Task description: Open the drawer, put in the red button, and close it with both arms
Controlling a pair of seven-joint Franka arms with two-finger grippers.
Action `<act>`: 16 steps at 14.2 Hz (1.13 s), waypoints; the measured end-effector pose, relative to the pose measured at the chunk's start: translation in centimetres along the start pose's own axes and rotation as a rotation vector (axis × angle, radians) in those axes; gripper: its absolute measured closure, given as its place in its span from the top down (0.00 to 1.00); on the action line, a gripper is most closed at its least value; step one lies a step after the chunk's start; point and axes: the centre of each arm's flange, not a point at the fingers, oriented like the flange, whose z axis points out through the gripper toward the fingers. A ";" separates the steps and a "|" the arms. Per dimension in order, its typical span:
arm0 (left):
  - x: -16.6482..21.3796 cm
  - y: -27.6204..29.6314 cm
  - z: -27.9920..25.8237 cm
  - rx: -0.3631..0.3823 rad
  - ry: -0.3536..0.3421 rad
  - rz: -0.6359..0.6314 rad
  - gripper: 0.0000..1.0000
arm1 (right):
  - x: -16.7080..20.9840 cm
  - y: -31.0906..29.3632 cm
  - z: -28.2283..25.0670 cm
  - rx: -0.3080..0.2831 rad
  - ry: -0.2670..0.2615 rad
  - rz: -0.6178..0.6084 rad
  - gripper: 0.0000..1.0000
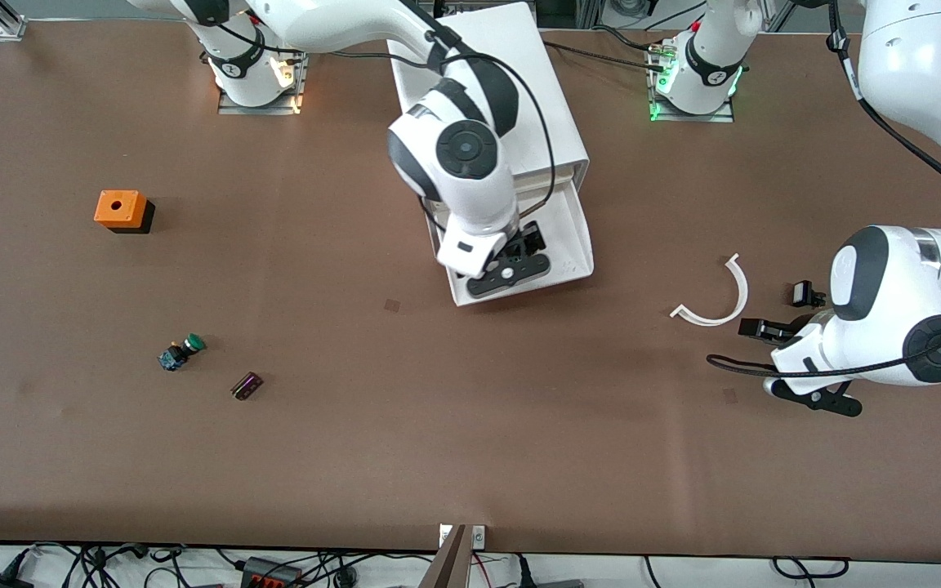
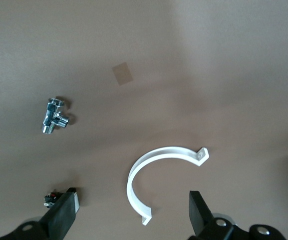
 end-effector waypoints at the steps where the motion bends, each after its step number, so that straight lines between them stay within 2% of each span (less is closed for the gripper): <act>1: 0.3 0.9 0.1 -0.023 0.016 -0.028 1.00 | 1.2 2.5 -1.9 -0.013 0.014 0.034 1.00; 3: 1.2 4.1 0.4 -0.079 0.056 -0.097 1.00 | 2.8 8.1 -5.7 -0.061 0.014 0.102 1.00; 5: 2.4 9.8 0.8 -0.095 0.100 -0.174 1.00 | 3.8 14.0 -8.3 -0.123 -0.012 0.162 1.00; 8: 3.8 19.1 1.7 -0.112 0.189 -0.305 1.00 | 5.3 22.9 -10.3 -0.178 -0.021 0.170 1.00; 10: 4.3 24.5 2.9 -0.135 0.232 -0.362 1.00 | 5.5 29.0 -10.9 -0.193 -0.068 0.152 1.00; 13: 3.5 31.0 5.6 -0.135 0.213 -0.397 1.00 | 4.8 36.7 -12.5 -0.195 -0.126 0.196 1.00; 16: 1.8 34.4 7.5 -0.125 0.171 -0.382 1.00 | 3.9 41.9 -15.2 -0.189 -0.126 0.265 1.00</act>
